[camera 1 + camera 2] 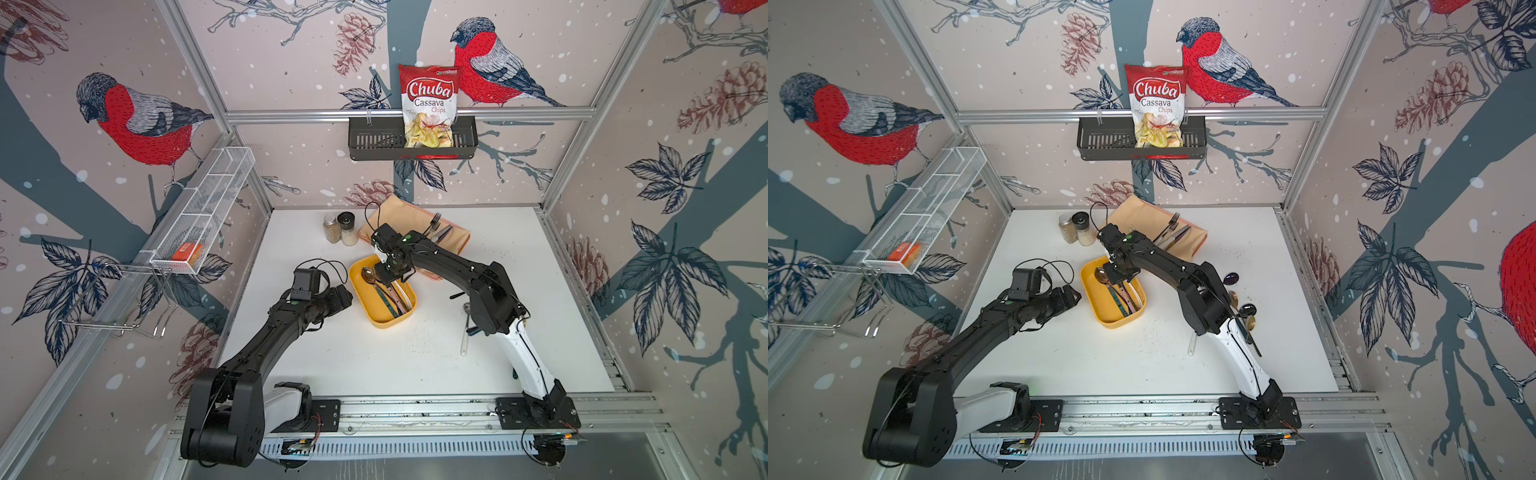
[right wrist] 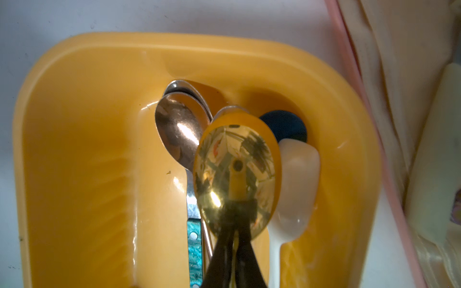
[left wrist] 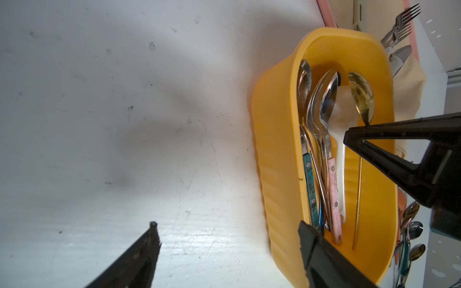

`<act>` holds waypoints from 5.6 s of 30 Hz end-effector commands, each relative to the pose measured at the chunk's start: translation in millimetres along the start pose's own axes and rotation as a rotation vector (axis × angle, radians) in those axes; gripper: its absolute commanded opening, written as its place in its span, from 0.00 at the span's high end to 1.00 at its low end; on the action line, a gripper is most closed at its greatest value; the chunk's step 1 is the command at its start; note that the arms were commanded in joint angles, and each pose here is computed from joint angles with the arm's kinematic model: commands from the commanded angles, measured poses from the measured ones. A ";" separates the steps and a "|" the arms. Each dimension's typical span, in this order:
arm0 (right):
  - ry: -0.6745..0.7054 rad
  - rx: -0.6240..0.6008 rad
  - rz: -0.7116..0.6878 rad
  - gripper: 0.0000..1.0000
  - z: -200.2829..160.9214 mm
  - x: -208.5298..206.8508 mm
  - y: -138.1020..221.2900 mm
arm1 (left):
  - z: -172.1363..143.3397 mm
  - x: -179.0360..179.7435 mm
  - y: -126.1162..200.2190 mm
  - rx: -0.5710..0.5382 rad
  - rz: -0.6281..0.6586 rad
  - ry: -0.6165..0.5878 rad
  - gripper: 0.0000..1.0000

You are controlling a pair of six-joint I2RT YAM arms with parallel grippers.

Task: Put the spoon into the storage box
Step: Place the spoon in the storage box, then pick up the spoon from the center of the board.

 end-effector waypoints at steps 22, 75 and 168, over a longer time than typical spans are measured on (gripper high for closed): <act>-0.058 -0.063 -0.110 0.66 5.2 -12.8 59.9 | 18.5 -32.1 18.9 -0.058 -0.012 -0.162 0.12; -0.798 0.107 -0.253 0.54 -174.0 -164.8 43.9 | 3.6 -73.0 -3.2 0.009 0.011 -0.374 0.12; -0.429 -0.007 -0.357 1.00 -142.9 -124.0 133.3 | 31.5 -45.5 13.5 -0.094 -0.033 -0.145 0.11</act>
Point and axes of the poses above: each gripper's point midway between its finger pads, its own y axis back along the fingers, its own x axis along the line the jaws close on, z = x × y, the point moved 8 cm from there along y, back along the fingers, and after that the axes turned 9 degrees about y, right-handed, at the moved point
